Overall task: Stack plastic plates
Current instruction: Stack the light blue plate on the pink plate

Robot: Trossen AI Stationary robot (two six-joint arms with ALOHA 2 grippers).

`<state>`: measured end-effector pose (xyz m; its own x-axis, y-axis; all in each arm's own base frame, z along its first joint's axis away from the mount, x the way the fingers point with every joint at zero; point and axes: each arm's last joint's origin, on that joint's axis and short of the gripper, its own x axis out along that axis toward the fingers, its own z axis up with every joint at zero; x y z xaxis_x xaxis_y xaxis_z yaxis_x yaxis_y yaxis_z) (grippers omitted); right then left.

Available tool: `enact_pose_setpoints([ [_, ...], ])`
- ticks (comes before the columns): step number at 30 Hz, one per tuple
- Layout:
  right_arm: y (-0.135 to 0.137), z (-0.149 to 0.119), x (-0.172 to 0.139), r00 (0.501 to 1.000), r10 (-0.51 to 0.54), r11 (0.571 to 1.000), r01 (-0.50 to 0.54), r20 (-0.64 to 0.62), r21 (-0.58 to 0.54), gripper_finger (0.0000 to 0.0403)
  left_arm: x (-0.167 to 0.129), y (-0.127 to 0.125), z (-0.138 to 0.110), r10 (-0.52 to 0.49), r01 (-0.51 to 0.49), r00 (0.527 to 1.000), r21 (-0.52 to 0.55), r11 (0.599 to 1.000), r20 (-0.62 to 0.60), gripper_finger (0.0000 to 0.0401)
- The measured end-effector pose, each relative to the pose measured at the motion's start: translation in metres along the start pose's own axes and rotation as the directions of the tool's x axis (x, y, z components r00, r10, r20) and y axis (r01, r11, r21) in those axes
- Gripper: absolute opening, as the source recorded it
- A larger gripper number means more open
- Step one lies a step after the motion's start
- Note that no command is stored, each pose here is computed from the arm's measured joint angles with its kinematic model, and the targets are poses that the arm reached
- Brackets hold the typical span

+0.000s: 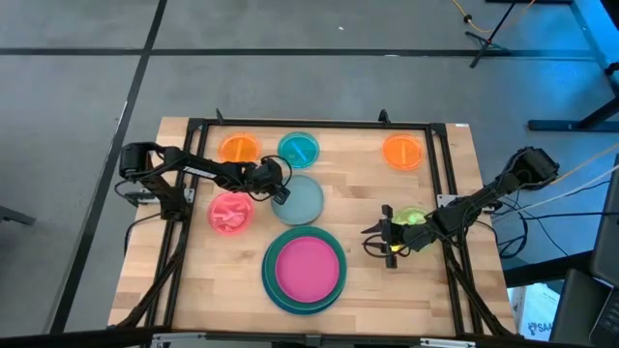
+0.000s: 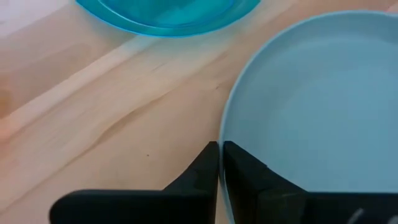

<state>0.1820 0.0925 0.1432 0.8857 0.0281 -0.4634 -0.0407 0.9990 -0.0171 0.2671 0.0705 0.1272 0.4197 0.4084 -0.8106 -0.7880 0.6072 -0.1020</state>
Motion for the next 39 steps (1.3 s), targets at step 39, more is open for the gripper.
enact_pose_setpoints([
  [39, -0.001, -0.004, 0.0, 0.999, -0.009, 1.0, 0.009, -0.035, -0.014, 0.0144, -0.037, -0.043, 0.052, -0.236, 0.189, 0.942, 0.204, 0.961, 0.24, 0.0003],
])
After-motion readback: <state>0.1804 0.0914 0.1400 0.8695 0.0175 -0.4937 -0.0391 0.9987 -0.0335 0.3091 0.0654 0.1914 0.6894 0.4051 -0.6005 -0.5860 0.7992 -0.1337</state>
